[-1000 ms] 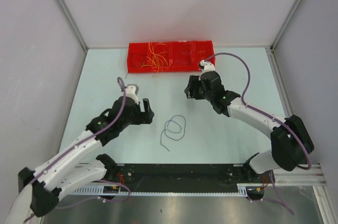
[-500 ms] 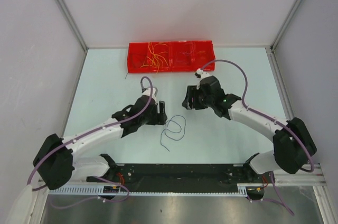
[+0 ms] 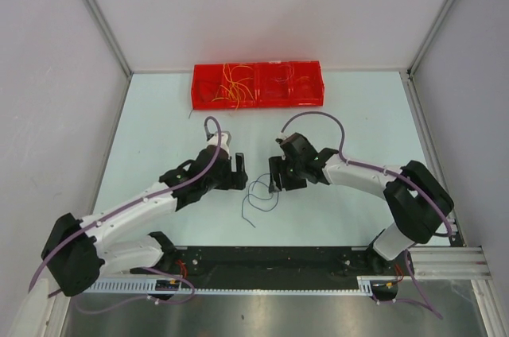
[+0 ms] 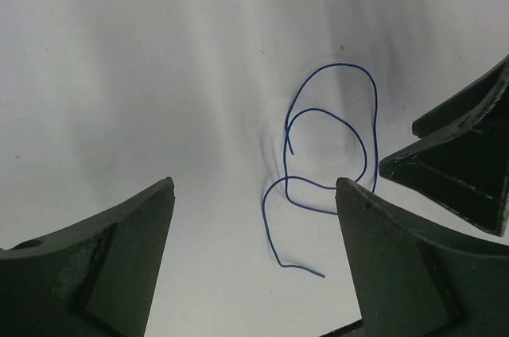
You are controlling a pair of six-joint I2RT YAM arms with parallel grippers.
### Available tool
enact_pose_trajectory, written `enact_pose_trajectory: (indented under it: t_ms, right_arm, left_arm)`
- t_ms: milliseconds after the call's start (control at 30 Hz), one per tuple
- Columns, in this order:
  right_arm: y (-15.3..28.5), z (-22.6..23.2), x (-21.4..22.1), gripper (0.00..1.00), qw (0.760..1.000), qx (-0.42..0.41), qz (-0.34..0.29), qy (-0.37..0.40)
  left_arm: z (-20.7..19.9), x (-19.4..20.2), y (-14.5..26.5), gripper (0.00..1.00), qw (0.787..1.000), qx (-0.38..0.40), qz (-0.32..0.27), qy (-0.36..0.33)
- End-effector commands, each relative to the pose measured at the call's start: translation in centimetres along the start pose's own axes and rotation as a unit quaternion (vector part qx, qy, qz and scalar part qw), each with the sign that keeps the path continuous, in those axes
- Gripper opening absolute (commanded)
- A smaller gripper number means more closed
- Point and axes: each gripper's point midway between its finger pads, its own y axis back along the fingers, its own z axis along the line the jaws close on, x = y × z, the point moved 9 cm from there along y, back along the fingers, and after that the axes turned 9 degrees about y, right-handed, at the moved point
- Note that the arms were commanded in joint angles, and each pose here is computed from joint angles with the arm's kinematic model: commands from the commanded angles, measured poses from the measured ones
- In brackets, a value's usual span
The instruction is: Untangle the cables
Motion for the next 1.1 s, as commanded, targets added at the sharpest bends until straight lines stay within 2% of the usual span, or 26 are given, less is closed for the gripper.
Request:
enact_pose_trajectory:
  t_ms: [0,133,367,433,500,733,867,1067]
  right_arm:
    - [-0.7,0.4,0.9,0.64,1.0,0.018,0.02,-0.017]
    - [-2.2,0.2,2.0,0.61,0.998,0.04,0.051,-0.025]
    - [-3.2,0.7,1.6,0.59,0.996,0.062,0.054,-0.028]
    - [-3.3,0.8,1.5,0.57,0.995,0.071,0.059,-0.024]
    - [-3.7,0.7,1.0,0.56,0.994,0.09,0.058,-0.014]
    - [-4.3,-0.9,-0.2,0.56,0.979,0.195,0.056,0.038]
    - [-5.3,-1.1,-0.7,0.56,0.973,0.21,0.074,0.059]
    - [-6.3,-0.3,-1.4,0.56,0.976,0.187,0.071,0.088]
  left_arm:
    - [-0.6,-2.2,3.4,0.88,0.999,0.006,-0.033,-0.002]
    - [-0.2,-3.3,6.5,0.89,0.999,0.0,-0.039,-0.027]
    - [2.2,-3.4,10.3,0.92,0.995,-0.034,-0.068,-0.065]
    - [2.5,-3.3,10.9,0.94,0.994,-0.024,-0.087,-0.056]
    - [2.1,-3.5,11.3,0.94,0.994,0.009,-0.095,-0.059]
    - [2.5,-3.7,11.9,0.95,0.991,0.011,-0.119,-0.055]
    - [2.5,-3.7,11.9,0.95,0.991,0.009,-0.121,-0.057]
    - [2.5,-3.7,11.9,0.95,0.991,0.008,-0.121,-0.057]
